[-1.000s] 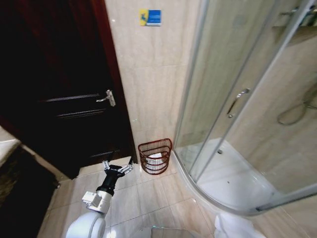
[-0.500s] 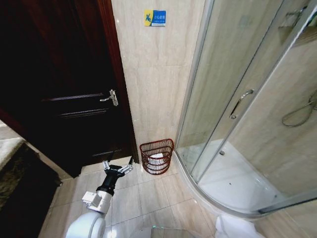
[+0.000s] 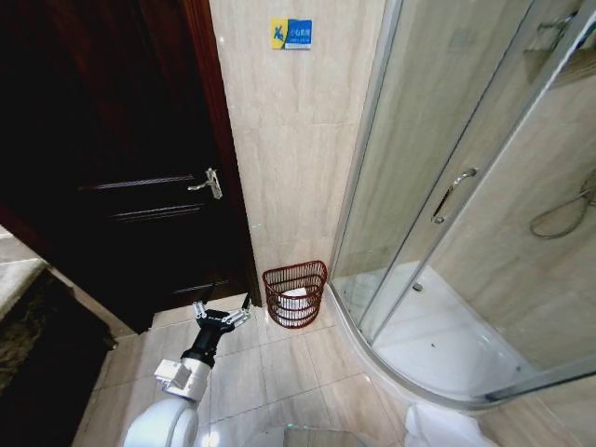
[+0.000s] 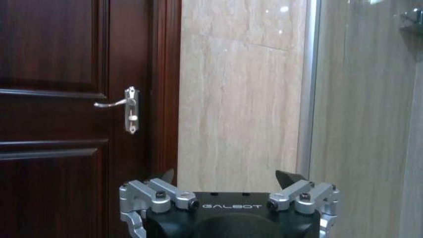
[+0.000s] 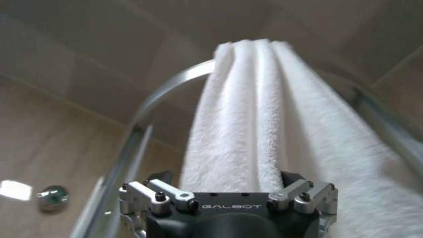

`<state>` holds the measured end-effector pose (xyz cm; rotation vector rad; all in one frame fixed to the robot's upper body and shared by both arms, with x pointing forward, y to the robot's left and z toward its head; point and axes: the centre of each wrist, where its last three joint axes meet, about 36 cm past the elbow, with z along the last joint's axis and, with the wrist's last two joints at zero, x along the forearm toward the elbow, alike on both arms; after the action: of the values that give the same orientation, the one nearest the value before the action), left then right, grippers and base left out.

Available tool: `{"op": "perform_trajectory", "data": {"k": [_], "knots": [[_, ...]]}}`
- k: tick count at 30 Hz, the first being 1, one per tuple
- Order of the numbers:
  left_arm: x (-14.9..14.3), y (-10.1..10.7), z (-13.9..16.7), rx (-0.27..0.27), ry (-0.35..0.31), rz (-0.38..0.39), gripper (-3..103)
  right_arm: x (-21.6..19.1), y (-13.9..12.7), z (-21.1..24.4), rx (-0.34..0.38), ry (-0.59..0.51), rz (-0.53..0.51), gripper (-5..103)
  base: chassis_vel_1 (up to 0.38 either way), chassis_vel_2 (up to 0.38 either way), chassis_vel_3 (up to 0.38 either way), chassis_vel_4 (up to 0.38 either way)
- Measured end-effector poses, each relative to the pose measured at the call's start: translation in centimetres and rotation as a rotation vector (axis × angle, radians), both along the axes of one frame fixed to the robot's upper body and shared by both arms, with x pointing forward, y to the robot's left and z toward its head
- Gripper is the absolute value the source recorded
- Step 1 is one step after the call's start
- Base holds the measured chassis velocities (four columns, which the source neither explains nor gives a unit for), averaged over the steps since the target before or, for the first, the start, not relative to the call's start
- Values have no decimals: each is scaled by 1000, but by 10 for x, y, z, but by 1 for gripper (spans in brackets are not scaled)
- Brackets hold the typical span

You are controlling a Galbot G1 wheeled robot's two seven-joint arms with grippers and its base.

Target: Discard the used towel into the hamper.

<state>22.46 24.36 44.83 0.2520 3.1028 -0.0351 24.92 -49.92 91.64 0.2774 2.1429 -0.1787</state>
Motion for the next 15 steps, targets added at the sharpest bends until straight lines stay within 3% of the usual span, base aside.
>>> {"op": "perform_trajectory", "data": {"k": [6, 9, 10, 13, 15], "knots": [[0, 0, 0, 0, 0, 0, 100, 19, 7, 6, -62, 17, -82, 100, 0, 0, 0, 0], [0, 0, 0, 0, 0, 0, 100, 35, -10, 13, -100, 14, -241, 100, 0, 0, 0, 0], [0, 0, 0, 0, 0, 0, 100, 35, -10, 13, -100, 14, -241, 100, 0, 0, 0, 0], [0, 0, 0, 0, 0, 0, 100, 46, -35, 20, -147, 9, -469, 100, 0, 0, 0, 0], [0, 0, 0, 0, 0, 0, 100, 43, -40, 22, -155, 0, -513, 100, 0, 0, 0, 0]]}}
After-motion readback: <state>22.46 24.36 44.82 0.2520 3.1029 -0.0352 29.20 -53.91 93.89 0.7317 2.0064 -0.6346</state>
